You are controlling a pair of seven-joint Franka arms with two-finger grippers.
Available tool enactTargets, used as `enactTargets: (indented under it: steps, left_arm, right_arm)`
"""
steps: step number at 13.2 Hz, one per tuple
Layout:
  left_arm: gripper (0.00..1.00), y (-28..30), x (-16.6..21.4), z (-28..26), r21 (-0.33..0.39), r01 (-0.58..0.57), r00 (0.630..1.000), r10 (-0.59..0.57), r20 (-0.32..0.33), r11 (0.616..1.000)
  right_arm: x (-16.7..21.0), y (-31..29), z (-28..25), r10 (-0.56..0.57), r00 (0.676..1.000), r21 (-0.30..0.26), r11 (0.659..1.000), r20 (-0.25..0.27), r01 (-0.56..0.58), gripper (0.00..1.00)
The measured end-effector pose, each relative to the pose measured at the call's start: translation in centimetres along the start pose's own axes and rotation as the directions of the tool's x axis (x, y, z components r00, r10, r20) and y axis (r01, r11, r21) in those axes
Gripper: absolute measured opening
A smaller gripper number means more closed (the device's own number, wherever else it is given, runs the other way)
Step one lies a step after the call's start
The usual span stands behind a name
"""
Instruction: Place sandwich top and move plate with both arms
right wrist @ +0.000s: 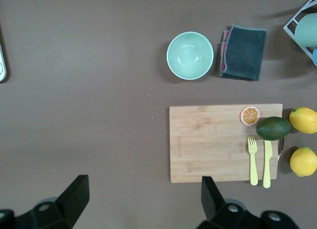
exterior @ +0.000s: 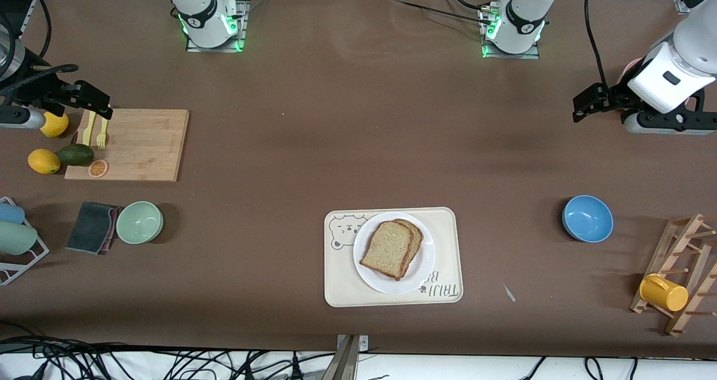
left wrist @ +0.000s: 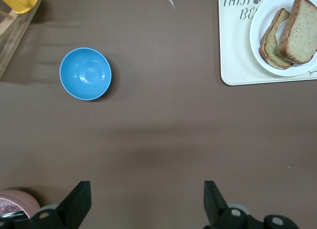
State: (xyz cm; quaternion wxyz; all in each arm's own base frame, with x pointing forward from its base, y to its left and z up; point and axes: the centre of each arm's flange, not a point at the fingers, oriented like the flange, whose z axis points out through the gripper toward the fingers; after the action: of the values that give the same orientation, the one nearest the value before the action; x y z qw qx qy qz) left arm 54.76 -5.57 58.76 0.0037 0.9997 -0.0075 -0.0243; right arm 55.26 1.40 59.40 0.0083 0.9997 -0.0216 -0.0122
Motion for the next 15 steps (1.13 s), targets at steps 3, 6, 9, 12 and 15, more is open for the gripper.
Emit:
enactTargets:
  steps: [3,6,9,12,15]
  left_arm:
    - [1.0,-0.21,0.02,0.0,0.001,0.004,1.0,-0.004,0.0,1.0]
    - [1.0,-0.28,0.02,0.0,0.001,0.006,1.0,-0.006,0.0,1.0]
    - [1.0,-0.19,-0.03,0.03,0.001,0.004,1.0,-0.004,0.004,1.0]
    - [1.0,-0.15,-0.08,-0.01,0.002,0.003,1.0,-0.003,0.005,1.0]
    - [1.0,-0.15,-0.16,-0.04,0.002,0.003,1.0,-0.003,0.007,1.0]
  right_arm:
    - [0.0,0.0,0.0,0.0,1.0,0.0,1.0,0.0,0.0,1.0]
    - [0.0,0.0,0.0,0.0,1.0,0.0,1.0,0.0,0.0,1.0]
    - [0.0,0.0,0.0,0.0,1.0,0.0,1.0,0.0,0.0,1.0]
    - [0.0,0.0,0.0,0.0,1.0,0.0,1.0,0.0,0.0,1.0]
    - [0.0,0.0,0.0,0.0,1.0,0.0,1.0,0.0,0.0,1.0]
